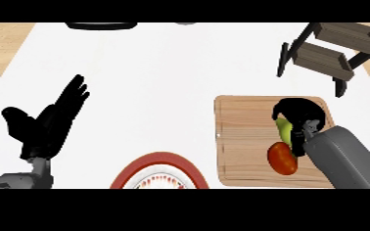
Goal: Pick the pear from the cutting board and place it in the tiered basket
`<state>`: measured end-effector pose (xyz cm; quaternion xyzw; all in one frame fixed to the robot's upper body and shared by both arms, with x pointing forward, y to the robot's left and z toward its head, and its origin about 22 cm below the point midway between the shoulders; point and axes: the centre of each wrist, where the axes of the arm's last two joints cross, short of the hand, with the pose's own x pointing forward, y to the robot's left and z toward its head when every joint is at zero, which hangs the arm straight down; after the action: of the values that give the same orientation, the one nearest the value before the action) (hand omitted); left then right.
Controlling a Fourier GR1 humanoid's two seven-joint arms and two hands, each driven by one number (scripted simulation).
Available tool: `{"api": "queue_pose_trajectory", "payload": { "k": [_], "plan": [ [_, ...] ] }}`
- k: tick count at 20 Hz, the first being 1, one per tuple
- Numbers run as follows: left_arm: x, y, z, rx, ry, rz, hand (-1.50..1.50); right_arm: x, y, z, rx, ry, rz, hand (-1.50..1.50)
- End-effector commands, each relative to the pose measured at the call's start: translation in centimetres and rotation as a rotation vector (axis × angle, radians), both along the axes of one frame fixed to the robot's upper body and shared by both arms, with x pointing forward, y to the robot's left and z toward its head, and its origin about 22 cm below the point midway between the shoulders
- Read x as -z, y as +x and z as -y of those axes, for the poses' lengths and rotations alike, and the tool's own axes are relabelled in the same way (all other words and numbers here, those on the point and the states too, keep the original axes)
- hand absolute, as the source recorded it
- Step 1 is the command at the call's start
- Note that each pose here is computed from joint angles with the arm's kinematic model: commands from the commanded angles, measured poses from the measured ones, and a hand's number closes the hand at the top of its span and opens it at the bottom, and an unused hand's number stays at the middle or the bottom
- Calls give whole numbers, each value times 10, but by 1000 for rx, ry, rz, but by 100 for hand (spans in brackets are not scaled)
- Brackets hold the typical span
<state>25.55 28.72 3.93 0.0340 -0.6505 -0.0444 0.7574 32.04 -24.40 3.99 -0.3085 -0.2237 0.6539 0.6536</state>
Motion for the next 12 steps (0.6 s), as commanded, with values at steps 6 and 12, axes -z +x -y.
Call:
{"api": "queue_pose_trajectory", "payload": {
  "k": [6, 12],
  "plan": [
    [1, -1, 3, -3, -8, 6, 0, 8, -7, 10, -153, -54, -51, 150],
    [-9, 4, 2, 1, 3, 3, 0, 0, -4, 12, -185, -9, 125, 150]
  ]
}}
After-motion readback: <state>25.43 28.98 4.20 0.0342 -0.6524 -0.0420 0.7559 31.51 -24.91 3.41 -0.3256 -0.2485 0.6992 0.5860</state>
